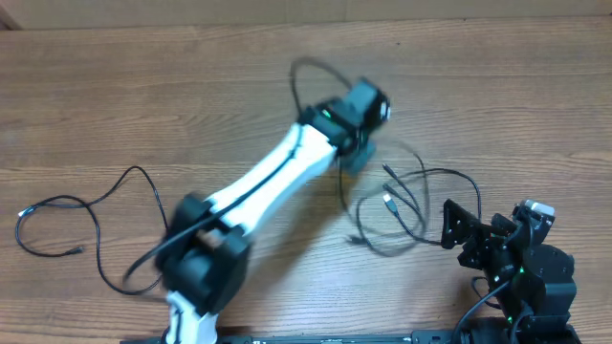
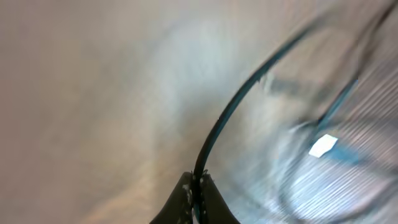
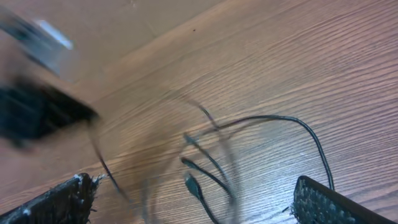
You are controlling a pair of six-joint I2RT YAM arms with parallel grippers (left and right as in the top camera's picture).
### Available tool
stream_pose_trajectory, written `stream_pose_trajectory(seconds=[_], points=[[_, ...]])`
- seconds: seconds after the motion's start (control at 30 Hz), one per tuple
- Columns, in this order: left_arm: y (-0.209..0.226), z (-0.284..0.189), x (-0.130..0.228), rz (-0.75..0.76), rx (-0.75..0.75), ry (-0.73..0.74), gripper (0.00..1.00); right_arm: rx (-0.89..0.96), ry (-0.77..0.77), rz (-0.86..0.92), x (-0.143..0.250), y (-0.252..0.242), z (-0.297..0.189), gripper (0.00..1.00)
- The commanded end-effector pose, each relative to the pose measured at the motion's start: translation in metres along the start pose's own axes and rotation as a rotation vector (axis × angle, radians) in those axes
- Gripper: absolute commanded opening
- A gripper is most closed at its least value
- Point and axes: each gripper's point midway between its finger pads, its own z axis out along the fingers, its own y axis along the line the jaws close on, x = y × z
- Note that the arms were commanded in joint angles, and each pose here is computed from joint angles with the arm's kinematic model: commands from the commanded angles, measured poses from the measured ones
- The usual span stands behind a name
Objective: Untangle cables
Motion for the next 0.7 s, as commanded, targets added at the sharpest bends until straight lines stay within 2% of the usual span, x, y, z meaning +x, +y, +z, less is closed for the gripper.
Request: stream_pose_trajectory(seconds=[0.0, 0.1, 0.13, 0.3, 0.5, 0.67], points=[[0.026, -0.134, -0.075, -0.012, -0.07, -0.359, 0.04, -0.002, -0.027, 0.0, -0.007, 0.002, -0.004, 1.0], [0.042, -0.197, -0.099, -0.04, -0.103, -0.53, 0.04, -0.002, -0.027, 0.0, -0.007, 0.002, -0.004, 1.0], [0.054, -0.235, -0.111, -0.061, -0.126, -0.638, 0.04, -0.002, -0.027, 0.0, -0.007, 0.002, -0.004, 1.0], [0.078, -0.296, -0.12, -0.103, -0.173, -0.796, 0.04, -0.002, -0.028, 0.0, -0.007, 0.002, -0.004, 1.0], [0.084, -0.306, -0.117, -0.112, -0.187, -0.803, 0.04, -0.002, -0.028, 0.0, -0.007, 0.002, -0.004, 1.0], [0.083, -0.285, -0.105, -0.108, -0.179, -0.712, 0.04, -0.002, -0.027, 0.0, -0.007, 0.002, -0.004, 1.0]])
